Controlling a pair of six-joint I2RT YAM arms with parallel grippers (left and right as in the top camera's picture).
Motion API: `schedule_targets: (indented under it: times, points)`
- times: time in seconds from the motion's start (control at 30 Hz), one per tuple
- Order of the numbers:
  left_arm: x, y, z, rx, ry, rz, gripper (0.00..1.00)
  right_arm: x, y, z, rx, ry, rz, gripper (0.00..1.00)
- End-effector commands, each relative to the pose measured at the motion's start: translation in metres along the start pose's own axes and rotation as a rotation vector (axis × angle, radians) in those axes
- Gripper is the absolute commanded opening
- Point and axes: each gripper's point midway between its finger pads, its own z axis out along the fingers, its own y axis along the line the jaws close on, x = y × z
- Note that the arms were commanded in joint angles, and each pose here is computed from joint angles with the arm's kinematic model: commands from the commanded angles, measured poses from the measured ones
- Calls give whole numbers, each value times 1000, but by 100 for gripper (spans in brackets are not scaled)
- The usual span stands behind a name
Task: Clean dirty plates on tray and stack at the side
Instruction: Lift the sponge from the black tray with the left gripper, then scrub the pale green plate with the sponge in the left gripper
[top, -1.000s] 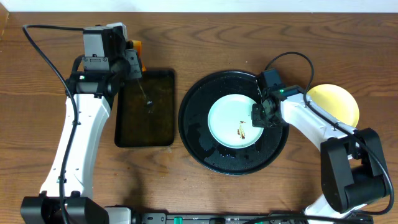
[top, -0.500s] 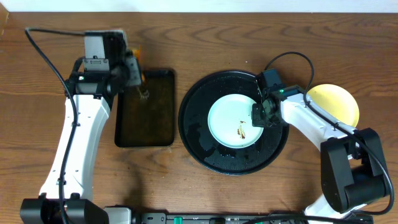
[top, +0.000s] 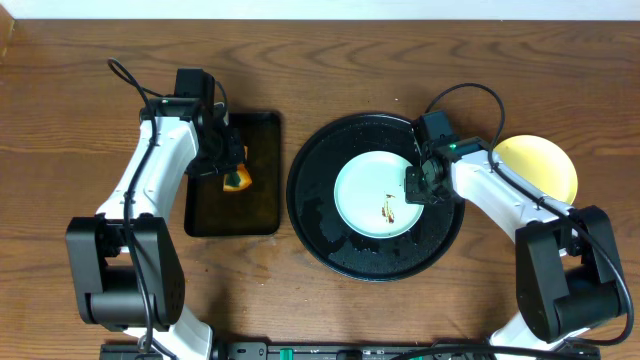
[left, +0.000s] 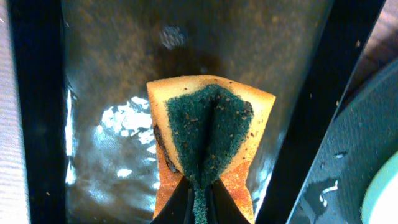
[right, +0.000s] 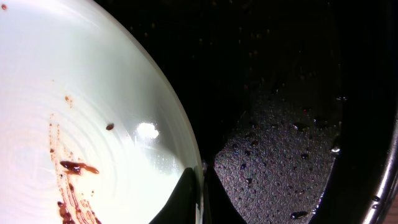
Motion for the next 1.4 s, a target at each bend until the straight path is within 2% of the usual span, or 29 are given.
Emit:
schedule_targets:
  times: [0.0, 0.13, 0.27, 0.47, 0.57, 0.73, 0.93, 1.03, 1.23, 1.37]
  points:
    - [6, -16, -8, 88, 21, -2, 7, 1, -6, 1, 33, -5, -14, 1]
    - [6, -46, -12, 239, 24, 60, 7, 1, -6, 1, 33, -4, -14, 1]
    - [10, -73, -10, 268, 8, 158, 7, 1, -6, 1, 33, -4, -14, 1]
    - [34, -162, -6, 343, -51, 411, 7, 1, -6, 1, 33, -4, -14, 1]
    - [49, -195, -5, 380, -62, 465, 7, 1, -6, 1, 33, -4, -14, 1]
    - [78, -242, 5, 430, -27, 424, 7, 1, -6, 1, 33, -4, -14, 1]
    - [110, -266, 29, 440, 74, 342, 7, 1, -6, 1, 33, -4, -14, 1]
    - [120, -276, 41, 460, 128, 288, 7, 2, -6, 1, 33, -3, -14, 1]
    - [133, -300, 52, 596, 226, 287, 7, 2, -6, 1, 33, -3, -14, 1]
    - [137, -301, 60, 606, 267, 261, 7, 1, -6, 1, 33, -4, -14, 1]
